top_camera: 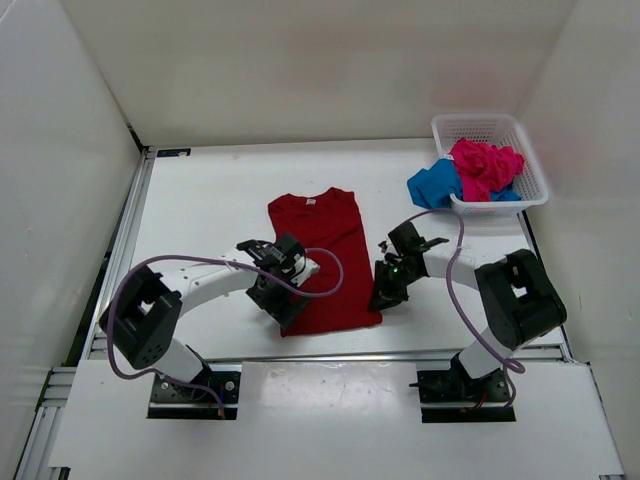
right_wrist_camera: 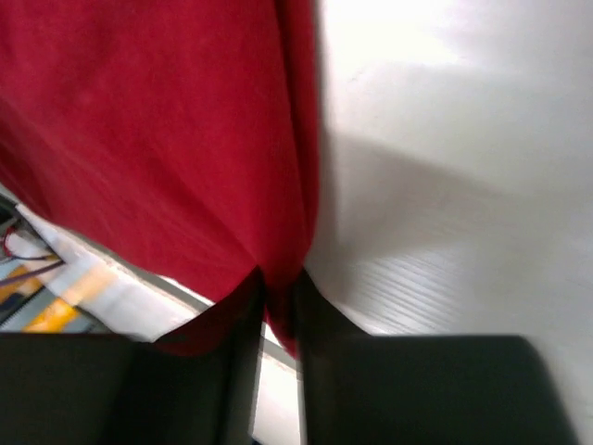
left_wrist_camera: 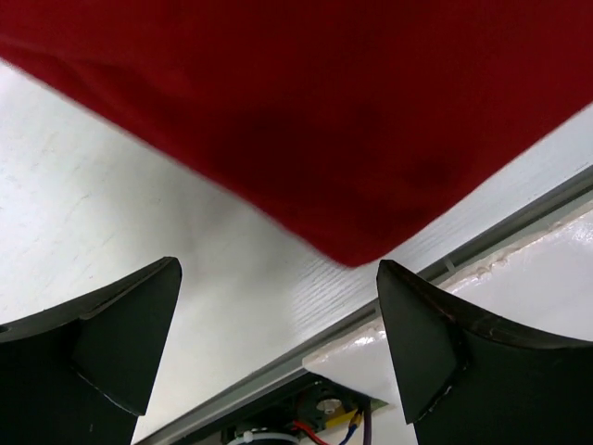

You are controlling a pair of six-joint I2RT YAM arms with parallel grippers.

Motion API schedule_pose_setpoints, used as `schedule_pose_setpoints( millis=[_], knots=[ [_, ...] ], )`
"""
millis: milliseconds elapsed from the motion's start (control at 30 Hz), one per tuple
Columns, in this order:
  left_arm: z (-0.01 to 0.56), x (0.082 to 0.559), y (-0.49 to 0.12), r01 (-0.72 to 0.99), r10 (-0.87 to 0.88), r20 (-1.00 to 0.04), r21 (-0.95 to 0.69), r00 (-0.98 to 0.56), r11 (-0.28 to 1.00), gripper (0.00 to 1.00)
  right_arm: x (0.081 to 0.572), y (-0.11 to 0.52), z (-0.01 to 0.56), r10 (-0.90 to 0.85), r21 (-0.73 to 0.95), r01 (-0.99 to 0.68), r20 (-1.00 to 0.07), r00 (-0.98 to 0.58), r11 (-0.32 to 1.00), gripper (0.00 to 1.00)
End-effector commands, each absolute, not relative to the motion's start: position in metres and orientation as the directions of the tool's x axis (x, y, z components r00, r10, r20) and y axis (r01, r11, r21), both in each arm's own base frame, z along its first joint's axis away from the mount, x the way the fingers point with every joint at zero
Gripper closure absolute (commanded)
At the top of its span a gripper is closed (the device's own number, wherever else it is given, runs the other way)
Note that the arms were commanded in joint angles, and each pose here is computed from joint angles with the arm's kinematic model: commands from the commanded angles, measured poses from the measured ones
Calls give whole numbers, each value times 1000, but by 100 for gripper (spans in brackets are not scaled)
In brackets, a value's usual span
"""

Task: Fold and stack the t-shirts
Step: Grab one side of the 2/3 rectangular tshirt with both arms

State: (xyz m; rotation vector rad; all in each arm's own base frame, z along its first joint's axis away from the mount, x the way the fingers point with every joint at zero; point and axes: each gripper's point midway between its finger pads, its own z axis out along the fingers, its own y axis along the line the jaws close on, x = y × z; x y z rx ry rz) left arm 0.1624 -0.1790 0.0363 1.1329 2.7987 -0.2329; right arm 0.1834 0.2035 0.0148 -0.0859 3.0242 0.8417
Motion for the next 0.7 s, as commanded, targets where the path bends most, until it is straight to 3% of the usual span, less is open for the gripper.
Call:
schedule_pose_setpoints(
  millis=[0, 133, 267, 433, 533, 667],
  knots=[
    [28, 154, -181, 698, 679, -161, -143, -716, 702, 3, 160, 216, 1, -89, 513, -64, 25, -996, 856, 84],
    [23, 150, -185, 692, 671, -170, -191, -722, 696, 3, 153, 239, 4, -154, 533, -120, 20, -988, 837, 89],
    [13, 158, -169, 648, 636, -125, -164, -762, 744, 18, 157, 239, 9, -148, 503, -135, -13, -989, 854, 89],
    [8, 161, -142, 603, 599, -71, -99, -798, 791, 21, 155, 232, 12, -147, 492, -136, -17, -989, 860, 69],
    [6, 150, -144, 610, 610, -48, -130, -791, 782, 21, 154, 234, 19, -150, 508, -142, -25, -988, 850, 48],
    [5, 142, -154, 642, 643, -47, -151, -764, 752, 29, 145, 225, 19, -156, 493, -144, -16, -988, 858, 40]
  ],
)
